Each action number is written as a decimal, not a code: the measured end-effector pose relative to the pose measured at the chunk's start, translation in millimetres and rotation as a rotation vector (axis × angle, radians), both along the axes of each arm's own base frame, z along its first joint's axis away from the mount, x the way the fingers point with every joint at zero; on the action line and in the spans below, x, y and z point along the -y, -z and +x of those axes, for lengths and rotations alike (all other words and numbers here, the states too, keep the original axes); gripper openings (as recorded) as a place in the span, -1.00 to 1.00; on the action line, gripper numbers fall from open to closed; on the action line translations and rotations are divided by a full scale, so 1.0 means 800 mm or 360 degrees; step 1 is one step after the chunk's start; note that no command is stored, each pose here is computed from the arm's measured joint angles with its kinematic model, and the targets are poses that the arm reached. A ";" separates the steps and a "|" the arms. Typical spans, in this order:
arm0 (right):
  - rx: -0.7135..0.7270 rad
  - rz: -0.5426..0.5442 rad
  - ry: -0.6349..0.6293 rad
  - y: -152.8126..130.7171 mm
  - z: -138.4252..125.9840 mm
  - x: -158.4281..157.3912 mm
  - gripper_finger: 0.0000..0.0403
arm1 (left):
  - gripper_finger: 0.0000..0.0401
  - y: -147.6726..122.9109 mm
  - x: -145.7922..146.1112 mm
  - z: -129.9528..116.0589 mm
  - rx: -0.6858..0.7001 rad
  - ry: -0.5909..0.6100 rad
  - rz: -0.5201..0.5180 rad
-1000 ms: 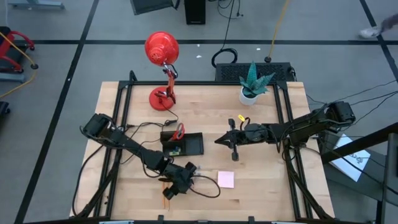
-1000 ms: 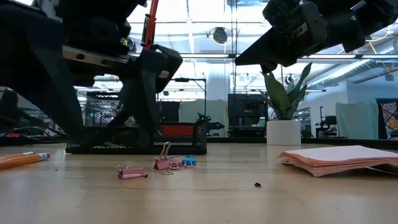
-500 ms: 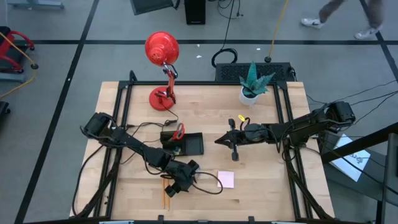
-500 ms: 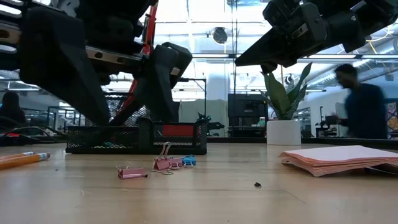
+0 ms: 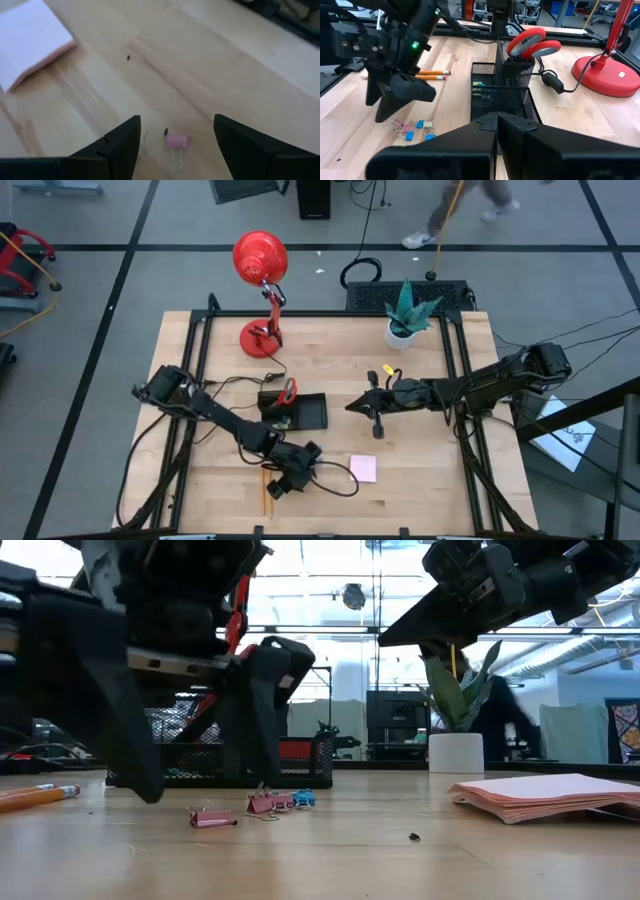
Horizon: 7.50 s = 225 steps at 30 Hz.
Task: Pick and place office supplies into organizer
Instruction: Put the pink binder clip into the desk organizer
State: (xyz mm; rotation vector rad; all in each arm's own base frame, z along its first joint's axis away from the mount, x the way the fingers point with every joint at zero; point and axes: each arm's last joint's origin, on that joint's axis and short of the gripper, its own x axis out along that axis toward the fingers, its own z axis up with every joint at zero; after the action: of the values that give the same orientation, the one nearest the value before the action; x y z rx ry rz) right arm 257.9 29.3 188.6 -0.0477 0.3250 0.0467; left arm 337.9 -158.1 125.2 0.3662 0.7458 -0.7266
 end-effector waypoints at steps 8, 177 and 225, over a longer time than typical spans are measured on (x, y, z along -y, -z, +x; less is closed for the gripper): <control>0.0002 0.0000 0.0001 0.000 0.000 0.000 -0.98 | 0.27 0.015 -0.003 0.000 -0.0085 0.0007 -0.0001; -0.0047 0.0029 0.0005 0.003 -0.001 -0.001 -0.98 | -0.41 -0.003 -0.077 -0.157 0.0129 -0.1623 -0.0044; -0.0035 0.0039 0.0008 0.002 -0.001 -0.001 -0.98 | 0.04 -0.013 0.002 -0.046 0.0081 -0.0908 -0.0207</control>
State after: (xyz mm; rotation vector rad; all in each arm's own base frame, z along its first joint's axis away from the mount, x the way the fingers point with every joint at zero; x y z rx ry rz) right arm 257.2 30.3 186.6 -0.0221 0.3462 0.0464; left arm 301.2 -159.4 135.5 0.0432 0.7051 -0.2237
